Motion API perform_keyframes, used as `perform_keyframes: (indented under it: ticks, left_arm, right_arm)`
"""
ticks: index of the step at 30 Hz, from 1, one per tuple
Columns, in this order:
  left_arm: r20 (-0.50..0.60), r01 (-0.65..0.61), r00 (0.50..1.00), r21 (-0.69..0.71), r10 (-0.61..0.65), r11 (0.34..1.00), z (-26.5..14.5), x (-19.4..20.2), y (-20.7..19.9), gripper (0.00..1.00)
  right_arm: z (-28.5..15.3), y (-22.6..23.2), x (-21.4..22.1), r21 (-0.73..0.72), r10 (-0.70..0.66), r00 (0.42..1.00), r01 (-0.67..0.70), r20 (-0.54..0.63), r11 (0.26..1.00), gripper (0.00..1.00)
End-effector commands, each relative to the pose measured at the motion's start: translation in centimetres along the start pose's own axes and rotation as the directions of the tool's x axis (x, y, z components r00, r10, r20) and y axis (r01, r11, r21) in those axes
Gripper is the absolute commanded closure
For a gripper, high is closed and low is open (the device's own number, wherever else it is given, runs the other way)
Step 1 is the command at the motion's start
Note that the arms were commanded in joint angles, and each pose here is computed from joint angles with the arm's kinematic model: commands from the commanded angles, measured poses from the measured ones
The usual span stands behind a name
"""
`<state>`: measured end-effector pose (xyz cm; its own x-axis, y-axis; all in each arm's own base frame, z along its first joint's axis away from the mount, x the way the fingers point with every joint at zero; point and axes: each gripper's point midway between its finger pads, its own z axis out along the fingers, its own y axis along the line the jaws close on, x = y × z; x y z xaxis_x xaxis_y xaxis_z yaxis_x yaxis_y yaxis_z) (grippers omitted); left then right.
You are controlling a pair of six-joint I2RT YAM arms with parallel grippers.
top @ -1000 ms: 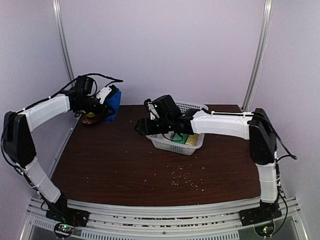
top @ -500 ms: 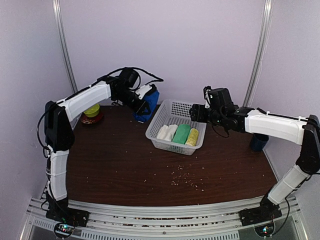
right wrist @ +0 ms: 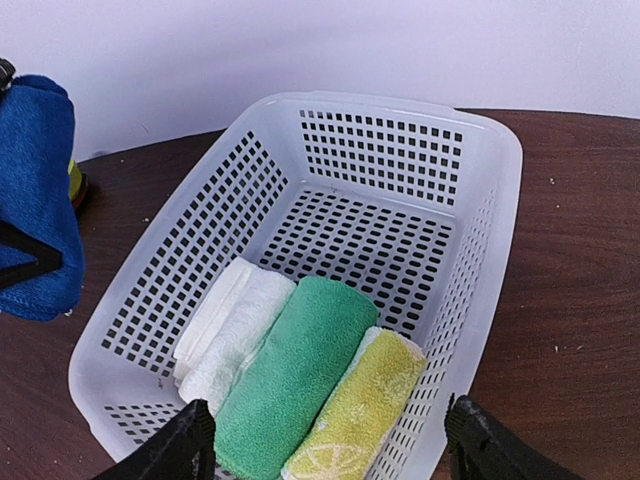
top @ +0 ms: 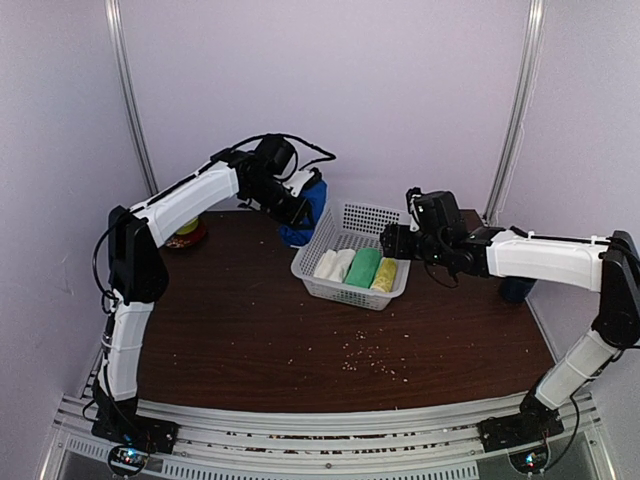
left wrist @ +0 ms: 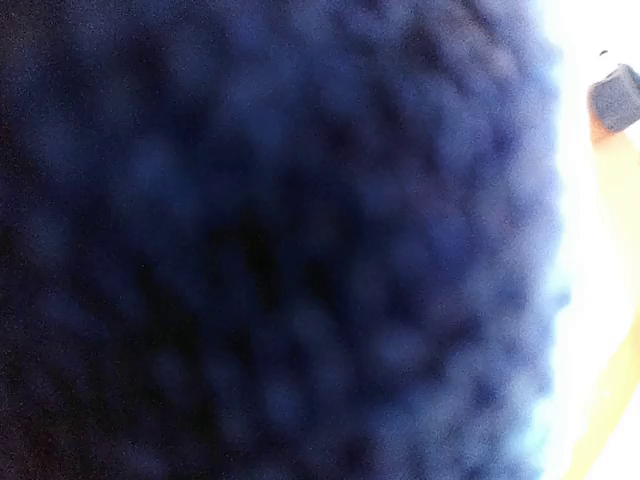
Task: Roll the towels
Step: Smooth out the bin at the center of the board.
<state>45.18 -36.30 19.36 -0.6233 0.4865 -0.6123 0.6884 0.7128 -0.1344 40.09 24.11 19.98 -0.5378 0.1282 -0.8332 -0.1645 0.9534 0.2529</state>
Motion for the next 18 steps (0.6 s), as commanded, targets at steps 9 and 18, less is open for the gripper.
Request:
perform_keyframes:
  ticks: [9,18]
  left_arm:
    - [0.046,0.021,0.999,0.113,-0.026,0.993,3.6,-1.1,-4.4,1.00]
    - [-0.019,0.022,1.000,-0.048,-0.023,0.999,8.2,1.2,-2.0,1.00]
  right_arm:
    - [0.4,-3.9,-0.5,0.151,0.052,0.995,-0.065,0.091,0.986,0.19]
    - [4.2,-6.2,-1.5,0.186,0.120,0.987,-0.138,0.106,0.973,0.22]
